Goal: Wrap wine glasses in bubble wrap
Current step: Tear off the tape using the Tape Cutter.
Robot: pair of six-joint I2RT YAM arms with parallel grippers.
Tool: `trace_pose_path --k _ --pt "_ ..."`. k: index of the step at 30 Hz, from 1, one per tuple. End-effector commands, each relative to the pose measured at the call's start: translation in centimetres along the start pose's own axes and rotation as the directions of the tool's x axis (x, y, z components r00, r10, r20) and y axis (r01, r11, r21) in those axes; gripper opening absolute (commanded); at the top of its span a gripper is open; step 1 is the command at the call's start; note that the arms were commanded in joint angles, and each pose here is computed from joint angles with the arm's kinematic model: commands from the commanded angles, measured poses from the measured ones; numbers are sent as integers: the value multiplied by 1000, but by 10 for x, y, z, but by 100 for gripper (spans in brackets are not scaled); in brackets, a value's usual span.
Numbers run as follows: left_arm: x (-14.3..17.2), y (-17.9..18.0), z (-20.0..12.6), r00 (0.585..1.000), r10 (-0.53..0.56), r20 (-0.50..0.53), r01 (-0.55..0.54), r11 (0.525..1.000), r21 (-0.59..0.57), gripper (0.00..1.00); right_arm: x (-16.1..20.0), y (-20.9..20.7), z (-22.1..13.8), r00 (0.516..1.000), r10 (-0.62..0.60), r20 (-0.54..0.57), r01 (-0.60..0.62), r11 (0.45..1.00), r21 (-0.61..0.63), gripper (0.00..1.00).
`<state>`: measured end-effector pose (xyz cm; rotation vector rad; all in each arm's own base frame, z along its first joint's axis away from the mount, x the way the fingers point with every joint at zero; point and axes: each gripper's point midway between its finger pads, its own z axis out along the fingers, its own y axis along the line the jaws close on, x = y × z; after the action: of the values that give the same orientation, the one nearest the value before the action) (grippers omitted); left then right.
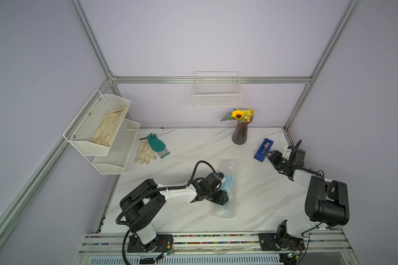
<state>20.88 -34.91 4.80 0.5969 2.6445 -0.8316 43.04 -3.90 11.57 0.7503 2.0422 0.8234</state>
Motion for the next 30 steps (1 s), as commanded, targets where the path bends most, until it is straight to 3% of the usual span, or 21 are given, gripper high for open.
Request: trace_pose_path --k 1,5,30 --pt "-26 -21 -2 998 24 55 -26 999 36 62 -18 14 10 1000 -22 9 22 997 -70 58" --pt "-27 -23 -2 998 26 57 -28 999 37 61 -19 9 28 999 12 -39 -15 996 -85 52" --pt "-27 -22 0 998 27 60 -29 999 37 60 -20 -4 60 992 67 -103 -78 992 -103 47"
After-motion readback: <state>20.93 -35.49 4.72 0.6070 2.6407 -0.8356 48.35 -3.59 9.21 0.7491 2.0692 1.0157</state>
